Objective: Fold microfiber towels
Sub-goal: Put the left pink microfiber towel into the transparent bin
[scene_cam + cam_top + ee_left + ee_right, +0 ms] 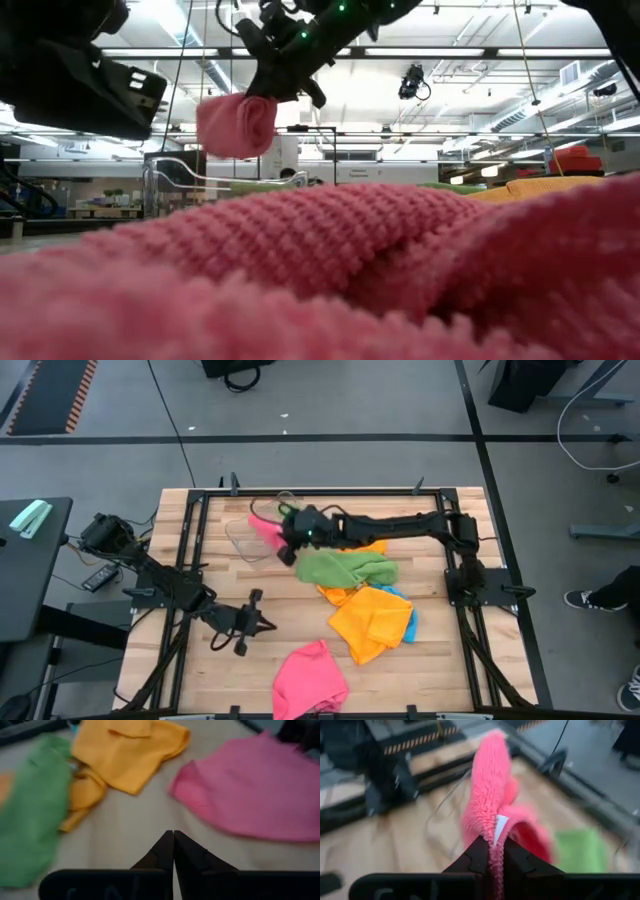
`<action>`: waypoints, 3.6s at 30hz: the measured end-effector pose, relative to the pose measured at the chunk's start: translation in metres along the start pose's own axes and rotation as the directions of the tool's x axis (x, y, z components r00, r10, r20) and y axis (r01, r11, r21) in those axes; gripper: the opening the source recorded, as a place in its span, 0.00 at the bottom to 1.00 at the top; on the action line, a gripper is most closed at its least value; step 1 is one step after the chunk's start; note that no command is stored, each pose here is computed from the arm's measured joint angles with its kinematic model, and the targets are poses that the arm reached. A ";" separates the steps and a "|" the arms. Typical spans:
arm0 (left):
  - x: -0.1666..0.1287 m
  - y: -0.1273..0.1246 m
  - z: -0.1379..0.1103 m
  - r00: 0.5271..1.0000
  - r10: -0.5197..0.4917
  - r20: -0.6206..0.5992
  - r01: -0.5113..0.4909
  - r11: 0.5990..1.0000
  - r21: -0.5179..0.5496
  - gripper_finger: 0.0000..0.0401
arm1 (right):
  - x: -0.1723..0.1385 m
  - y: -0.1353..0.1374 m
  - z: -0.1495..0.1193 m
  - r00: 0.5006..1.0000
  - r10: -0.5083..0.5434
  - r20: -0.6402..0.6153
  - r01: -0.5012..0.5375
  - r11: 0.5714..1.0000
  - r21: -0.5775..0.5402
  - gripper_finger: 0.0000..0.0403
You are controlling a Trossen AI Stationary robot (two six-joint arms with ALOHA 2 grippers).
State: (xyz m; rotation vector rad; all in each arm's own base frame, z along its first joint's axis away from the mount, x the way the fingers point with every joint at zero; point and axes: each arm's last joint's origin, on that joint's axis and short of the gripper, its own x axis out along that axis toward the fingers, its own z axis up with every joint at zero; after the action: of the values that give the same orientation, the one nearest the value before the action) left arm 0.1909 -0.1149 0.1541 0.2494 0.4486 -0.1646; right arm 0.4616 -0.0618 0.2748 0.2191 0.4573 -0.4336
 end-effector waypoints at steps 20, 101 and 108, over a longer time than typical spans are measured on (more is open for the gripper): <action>0.013 0.048 0.000 0.961 0.276 -0.024 -0.270 0.951 0.151 0.03 | 0.021 -0.043 0.009 0.998 -0.026 0.061 0.018 0.992 0.129 0.10; -0.116 0.083 -0.003 0.771 0.512 0.378 -0.556 0.831 0.008 0.20 | 0.027 -0.009 0.016 0.946 0.157 0.283 -0.223 0.950 0.217 0.10; -0.111 0.082 -0.004 0.784 0.507 0.359 -0.516 0.853 -0.077 0.28 | 0.033 -0.010 0.011 0.949 0.181 0.258 -0.240 0.946 0.218 0.10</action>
State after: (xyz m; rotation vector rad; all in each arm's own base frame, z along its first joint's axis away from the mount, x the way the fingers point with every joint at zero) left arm 0.1079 -0.0241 0.2168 0.3505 -0.0095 0.3200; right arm 0.4878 -0.0851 0.2678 0.4494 0.1421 -0.2991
